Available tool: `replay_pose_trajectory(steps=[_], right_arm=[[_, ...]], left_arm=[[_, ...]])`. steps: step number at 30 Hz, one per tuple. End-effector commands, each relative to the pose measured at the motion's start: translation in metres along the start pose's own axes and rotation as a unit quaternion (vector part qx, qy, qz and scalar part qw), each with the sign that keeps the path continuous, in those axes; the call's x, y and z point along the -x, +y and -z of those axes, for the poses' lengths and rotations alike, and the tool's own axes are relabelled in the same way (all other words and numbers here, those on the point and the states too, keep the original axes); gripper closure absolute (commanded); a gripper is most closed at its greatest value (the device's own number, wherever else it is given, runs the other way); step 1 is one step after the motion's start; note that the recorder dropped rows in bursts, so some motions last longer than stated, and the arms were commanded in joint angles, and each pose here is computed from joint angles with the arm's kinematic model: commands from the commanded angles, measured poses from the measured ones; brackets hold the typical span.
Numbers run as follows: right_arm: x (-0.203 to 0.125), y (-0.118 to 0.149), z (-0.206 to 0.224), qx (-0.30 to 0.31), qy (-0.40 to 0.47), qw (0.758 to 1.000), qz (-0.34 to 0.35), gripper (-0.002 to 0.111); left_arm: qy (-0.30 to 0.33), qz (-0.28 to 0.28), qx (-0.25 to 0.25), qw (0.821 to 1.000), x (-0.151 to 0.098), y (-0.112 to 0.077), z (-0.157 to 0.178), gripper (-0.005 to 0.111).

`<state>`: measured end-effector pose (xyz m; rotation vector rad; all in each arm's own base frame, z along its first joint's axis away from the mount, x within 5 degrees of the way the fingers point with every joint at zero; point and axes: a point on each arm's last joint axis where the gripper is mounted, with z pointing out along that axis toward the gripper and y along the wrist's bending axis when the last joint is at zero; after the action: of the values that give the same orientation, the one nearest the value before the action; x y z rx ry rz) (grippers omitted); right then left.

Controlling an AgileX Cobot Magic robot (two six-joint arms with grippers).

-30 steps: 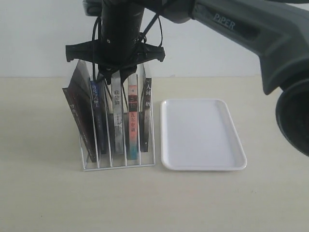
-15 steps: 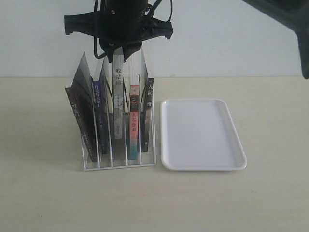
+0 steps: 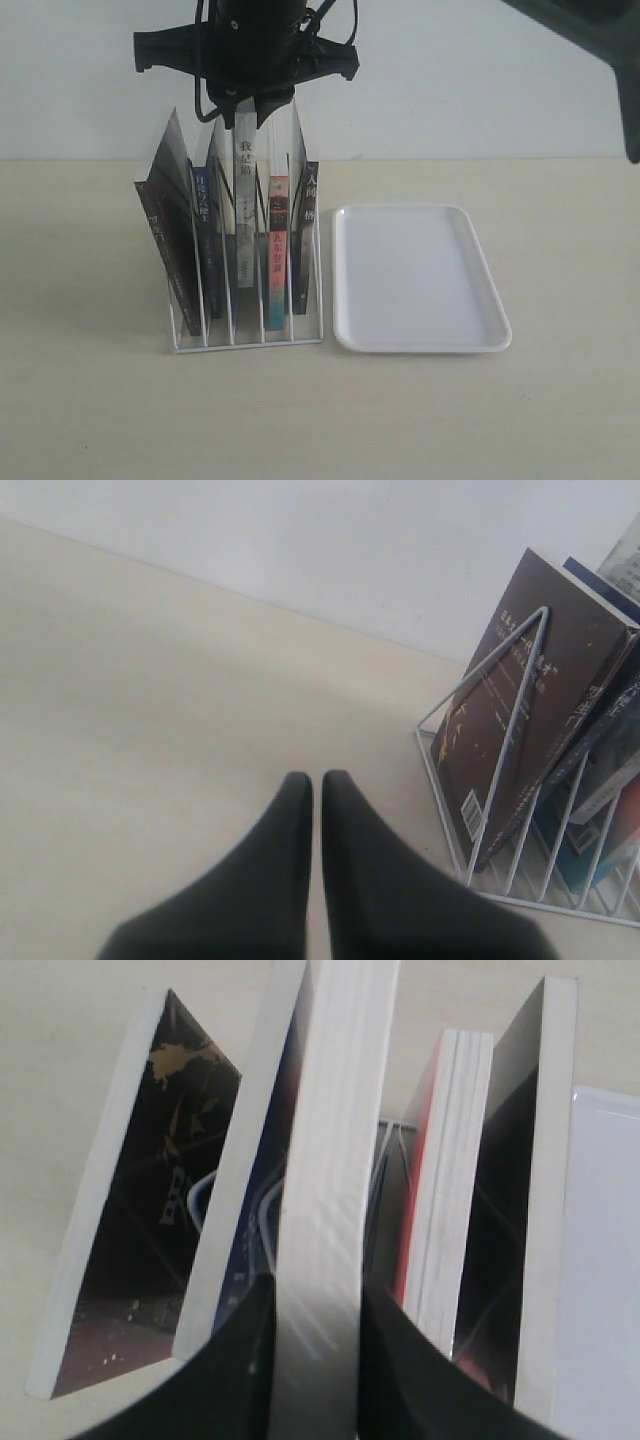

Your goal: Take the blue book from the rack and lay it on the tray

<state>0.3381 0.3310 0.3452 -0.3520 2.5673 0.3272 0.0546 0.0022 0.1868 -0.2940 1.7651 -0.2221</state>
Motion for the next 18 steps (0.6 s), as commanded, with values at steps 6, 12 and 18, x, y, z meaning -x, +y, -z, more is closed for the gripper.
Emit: replay_pose_trajectory(steps=[6,12,18], right_arm=[[0.007,-0.002,0.009,-0.002,-0.032,0.999,0.009,0.108],[0.003,-0.001,-0.012,-0.011,-0.015,1.0,0.012,0.108],[0.0,0.0,-0.027,-0.015,-0.005,1.0,0.016,0.107]], left_arm=[[-0.006,-0.001,-0.002,1.0,0.0,0.0,0.0,0.103],[-0.006,-0.001,-0.002,1.0,0.0,0.0,0.0,0.103],[-0.006,-0.001,-0.002,1.0,0.0,0.0,0.0,0.103]])
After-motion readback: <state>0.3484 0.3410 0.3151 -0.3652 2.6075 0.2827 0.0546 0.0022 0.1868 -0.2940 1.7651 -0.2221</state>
